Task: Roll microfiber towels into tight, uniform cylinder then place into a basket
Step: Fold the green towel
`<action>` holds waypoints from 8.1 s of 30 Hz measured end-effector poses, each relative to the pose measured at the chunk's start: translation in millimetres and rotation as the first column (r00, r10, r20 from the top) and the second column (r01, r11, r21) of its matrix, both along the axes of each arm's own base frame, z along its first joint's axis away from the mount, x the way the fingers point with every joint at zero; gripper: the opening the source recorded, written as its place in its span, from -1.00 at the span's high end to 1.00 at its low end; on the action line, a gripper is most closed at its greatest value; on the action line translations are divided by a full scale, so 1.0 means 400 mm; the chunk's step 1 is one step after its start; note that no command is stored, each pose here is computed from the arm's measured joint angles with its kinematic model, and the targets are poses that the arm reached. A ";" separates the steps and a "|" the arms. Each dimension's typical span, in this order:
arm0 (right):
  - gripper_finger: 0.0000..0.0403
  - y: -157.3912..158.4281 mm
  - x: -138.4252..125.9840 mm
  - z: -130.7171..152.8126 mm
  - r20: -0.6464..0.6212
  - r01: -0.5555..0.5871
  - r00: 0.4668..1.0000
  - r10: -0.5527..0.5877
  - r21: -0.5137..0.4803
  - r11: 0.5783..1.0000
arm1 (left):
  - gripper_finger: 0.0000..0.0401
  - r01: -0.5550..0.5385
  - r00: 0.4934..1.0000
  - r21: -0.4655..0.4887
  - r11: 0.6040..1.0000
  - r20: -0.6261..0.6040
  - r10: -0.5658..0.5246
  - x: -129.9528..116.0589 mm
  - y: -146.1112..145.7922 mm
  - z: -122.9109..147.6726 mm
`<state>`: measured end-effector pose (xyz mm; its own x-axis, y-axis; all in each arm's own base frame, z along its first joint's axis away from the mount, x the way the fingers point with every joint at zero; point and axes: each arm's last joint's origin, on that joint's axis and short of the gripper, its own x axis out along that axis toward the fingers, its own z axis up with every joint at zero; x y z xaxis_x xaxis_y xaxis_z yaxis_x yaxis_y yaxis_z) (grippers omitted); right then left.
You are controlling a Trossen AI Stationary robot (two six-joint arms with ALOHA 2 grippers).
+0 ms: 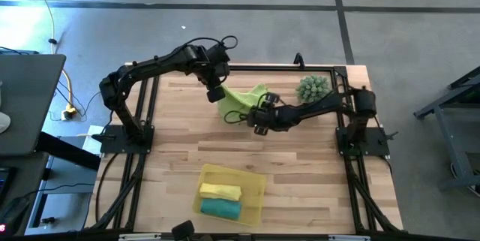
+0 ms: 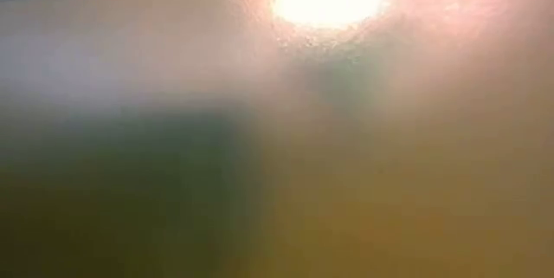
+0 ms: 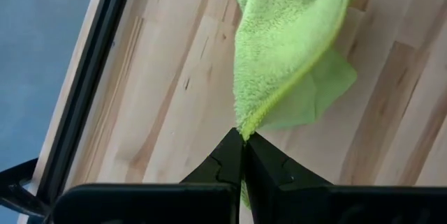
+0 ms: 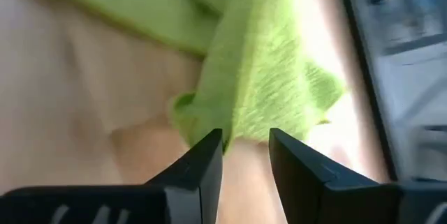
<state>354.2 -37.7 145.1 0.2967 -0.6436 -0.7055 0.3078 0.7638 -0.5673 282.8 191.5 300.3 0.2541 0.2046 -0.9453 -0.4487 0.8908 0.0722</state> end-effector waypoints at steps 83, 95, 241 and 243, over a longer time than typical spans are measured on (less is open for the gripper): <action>1.00 0.025 -0.186 0.260 0.186 -0.200 0.953 0.240 -0.207 0.958 | 1.00 0.051 0.997 0.202 0.978 0.043 -0.061 -0.064 -0.128 0.142; 1.00 0.045 -0.253 0.360 0.117 -0.528 0.811 0.574 -0.277 0.803 | 1.00 0.071 0.978 0.283 0.957 0.170 -0.123 -0.087 -0.199 0.212; 1.00 -0.105 -0.224 0.050 0.029 -0.706 0.702 0.711 0.154 0.691 | 1.00 -0.041 0.982 0.543 0.839 -0.135 0.135 0.074 -0.220 -0.348; 1.00 -0.119 -0.225 0.047 0.007 -0.715 0.693 0.721 0.140 0.685 | 1.00 -0.020 0.984 0.542 0.840 -0.140 0.114 0.076 -0.212 -0.348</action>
<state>264.1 -85.1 163.8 0.5980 -0.1550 -0.7864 -0.3871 0.8032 -0.4527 313.0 106.8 161.2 0.0764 0.7022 -0.7079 -0.4467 0.6588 0.6053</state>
